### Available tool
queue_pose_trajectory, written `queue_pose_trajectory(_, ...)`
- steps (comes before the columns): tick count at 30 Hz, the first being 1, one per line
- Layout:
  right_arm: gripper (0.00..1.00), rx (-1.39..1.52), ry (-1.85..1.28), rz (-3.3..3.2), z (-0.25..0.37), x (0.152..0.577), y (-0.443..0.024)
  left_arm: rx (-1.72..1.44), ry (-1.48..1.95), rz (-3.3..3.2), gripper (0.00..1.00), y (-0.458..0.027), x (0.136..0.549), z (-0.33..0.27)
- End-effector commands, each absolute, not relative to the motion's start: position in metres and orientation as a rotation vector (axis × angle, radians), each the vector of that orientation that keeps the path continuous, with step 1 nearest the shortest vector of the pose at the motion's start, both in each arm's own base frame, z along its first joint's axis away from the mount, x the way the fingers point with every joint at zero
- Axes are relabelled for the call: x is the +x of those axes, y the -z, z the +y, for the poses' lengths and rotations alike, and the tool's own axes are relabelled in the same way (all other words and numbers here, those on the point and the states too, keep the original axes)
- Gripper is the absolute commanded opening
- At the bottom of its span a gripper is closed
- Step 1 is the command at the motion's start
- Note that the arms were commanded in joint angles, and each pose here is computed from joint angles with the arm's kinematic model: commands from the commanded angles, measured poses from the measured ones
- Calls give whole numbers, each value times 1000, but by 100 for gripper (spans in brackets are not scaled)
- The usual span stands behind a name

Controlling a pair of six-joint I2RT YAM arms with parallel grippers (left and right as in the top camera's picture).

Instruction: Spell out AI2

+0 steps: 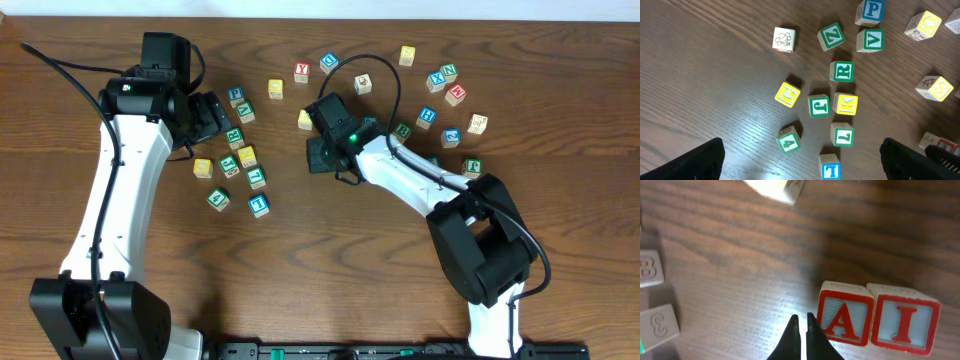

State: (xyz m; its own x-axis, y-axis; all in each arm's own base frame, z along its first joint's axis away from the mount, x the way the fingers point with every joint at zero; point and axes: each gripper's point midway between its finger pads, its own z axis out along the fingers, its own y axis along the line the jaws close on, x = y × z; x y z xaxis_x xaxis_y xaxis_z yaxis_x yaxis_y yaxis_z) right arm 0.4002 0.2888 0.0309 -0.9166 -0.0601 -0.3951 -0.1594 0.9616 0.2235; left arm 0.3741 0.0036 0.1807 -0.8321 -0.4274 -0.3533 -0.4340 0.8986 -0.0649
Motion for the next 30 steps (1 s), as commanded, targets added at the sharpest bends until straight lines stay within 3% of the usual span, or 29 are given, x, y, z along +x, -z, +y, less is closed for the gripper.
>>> queue_pose_trajectory(1,1,-118,-319,2708,282,409,-25,-630,-53,2695,98,-183,375,7)
queue_pose_trajectory(10,1,-133,-360,2640,284,417,-57,-630,-53,2695,98,-183,375,7)
queue_pose_trajectory(14,1,18,-307,2651,256,419,-73,-630,-53,2695,98,-183,375,7)
queue_pose_trajectory(30,1,232,-136,2686,201,423,-66,-630,-53,2695,98,-183,375,7)
